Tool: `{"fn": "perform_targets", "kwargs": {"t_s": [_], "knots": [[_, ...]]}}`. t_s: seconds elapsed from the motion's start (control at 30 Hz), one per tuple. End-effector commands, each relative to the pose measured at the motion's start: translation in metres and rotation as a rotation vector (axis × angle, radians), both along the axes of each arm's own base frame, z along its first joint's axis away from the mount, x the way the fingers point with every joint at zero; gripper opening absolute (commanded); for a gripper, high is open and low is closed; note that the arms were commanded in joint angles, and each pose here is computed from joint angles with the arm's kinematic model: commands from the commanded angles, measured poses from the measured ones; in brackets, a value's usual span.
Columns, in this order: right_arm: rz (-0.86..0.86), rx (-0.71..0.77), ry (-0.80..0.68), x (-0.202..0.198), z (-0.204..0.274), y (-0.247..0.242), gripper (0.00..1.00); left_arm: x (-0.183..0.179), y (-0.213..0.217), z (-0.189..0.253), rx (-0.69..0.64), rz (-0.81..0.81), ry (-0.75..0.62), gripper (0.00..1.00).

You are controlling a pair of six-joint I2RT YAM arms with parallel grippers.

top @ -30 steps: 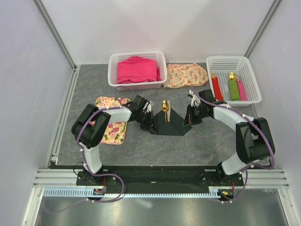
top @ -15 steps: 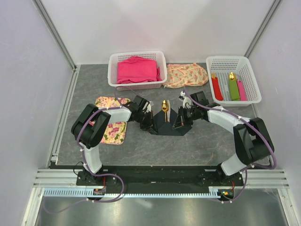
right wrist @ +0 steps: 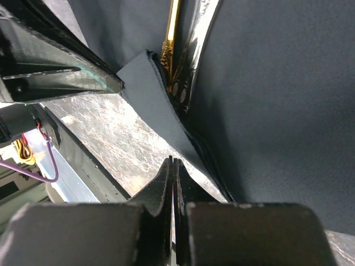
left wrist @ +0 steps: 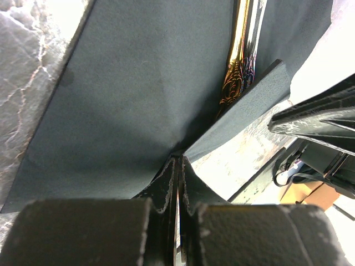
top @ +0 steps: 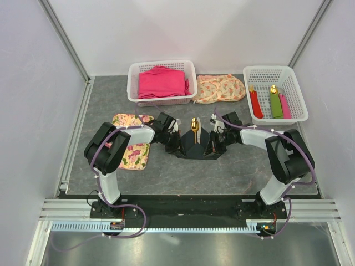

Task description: Place the utensils on the paper napkin and roll it up

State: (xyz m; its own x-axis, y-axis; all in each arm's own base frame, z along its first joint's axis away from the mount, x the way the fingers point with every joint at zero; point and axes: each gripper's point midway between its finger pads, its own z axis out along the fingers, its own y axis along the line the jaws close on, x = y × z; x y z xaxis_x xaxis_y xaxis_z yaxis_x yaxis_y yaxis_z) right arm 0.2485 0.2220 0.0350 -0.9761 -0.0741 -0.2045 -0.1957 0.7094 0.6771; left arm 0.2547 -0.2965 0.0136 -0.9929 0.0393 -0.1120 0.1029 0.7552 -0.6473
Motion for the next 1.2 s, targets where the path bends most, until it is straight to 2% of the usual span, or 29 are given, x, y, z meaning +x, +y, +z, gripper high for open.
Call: {"fn": "perform_targets", "kwargs": {"t_s": [0.0, 0.5, 0.83, 1.17], "knots": [[0.007, -0.004, -0.014, 0.002, -0.008, 0.001, 0.0, -0.01, 0.02, -0.022, 0.099, 0.031, 0.049, 0.02], [0.016, -0.137, -0.102, 0.01, -0.02, -0.013, 0.0, -0.009, 0.02, -0.024, 0.099, 0.037, 0.058, 0.02], [0.045, -0.043, -0.128, 0.006, 0.013, 0.012, 0.0, -0.01, 0.02, -0.024, 0.097, 0.035, 0.061, 0.02], [0.047, -0.078, -0.103, 0.006, -0.006, 0.013, 0.0, -0.01, 0.02, -0.023, 0.095, 0.035, 0.059, 0.02]]}}
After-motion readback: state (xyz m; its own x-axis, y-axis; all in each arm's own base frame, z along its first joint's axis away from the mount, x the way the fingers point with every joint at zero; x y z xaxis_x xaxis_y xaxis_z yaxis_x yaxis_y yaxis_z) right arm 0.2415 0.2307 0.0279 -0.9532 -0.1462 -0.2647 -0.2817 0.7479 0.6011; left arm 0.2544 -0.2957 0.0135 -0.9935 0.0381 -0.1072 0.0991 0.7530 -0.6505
